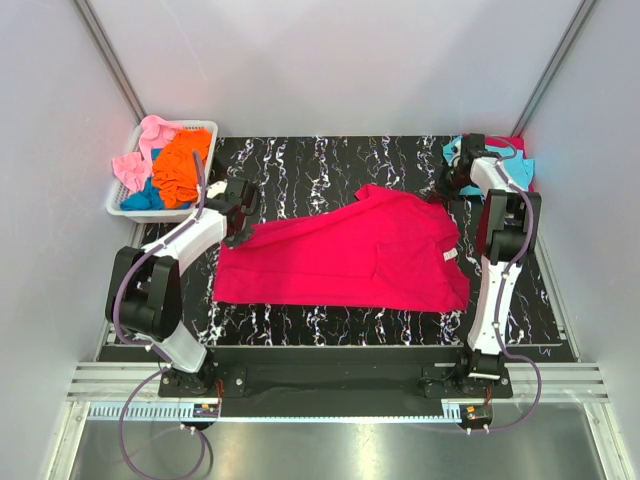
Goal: Fold and stack the t-shirts
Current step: Fold the tshirt
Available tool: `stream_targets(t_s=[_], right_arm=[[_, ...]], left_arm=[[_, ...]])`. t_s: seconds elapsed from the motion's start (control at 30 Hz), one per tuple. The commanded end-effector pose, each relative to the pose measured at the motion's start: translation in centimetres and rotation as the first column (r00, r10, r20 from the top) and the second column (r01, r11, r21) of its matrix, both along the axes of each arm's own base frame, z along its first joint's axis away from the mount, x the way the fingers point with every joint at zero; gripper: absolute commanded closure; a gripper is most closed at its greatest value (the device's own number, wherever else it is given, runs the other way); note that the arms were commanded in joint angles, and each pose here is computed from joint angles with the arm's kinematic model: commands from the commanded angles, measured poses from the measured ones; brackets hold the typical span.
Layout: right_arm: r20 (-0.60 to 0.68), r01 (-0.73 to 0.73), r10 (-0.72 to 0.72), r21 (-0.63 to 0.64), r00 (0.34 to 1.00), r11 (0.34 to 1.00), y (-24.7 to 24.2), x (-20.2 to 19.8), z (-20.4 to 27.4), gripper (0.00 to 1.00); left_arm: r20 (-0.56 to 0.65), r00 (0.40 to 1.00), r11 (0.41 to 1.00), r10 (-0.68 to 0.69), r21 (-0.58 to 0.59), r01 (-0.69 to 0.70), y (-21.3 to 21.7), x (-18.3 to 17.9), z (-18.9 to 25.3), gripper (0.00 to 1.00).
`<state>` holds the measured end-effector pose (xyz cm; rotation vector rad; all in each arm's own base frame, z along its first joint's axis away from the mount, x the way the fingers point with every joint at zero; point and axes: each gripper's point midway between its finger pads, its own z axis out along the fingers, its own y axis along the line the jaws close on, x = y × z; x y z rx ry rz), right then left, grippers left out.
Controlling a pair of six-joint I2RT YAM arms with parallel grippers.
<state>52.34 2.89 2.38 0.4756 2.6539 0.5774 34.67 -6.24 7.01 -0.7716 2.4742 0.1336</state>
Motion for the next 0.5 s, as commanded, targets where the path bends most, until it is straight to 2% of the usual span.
stream_targets(t_s=[0.0, 0.2, 0.47], right_arm=[[0.056, 0.003, -0.003, -0.005, 0.998, 1.000, 0.0, -0.7, 4.6, 1.00], [0.089, 0.017, -0.014, -0.040, 0.996, 0.999, -0.4, -2.1, 7.2, 1.00], [0.120, 0.016, -0.014, -0.017, 0.993, 1.000, 0.3, -5.5, 11.0, 1.00]], left_arm=[[0.057, 0.998, 1.000, -0.005, -0.025, 0.007, -0.5, 0.5, 1.4, 0.98], [0.062, 0.998, 1.000, -0.007, -0.028, 0.009, -0.7, 0.1, 1.5, 0.98], [0.114, 0.993, 1.000, 0.000, -0.024, 0.002, -0.3, -0.9, 3.1, 0.98]])
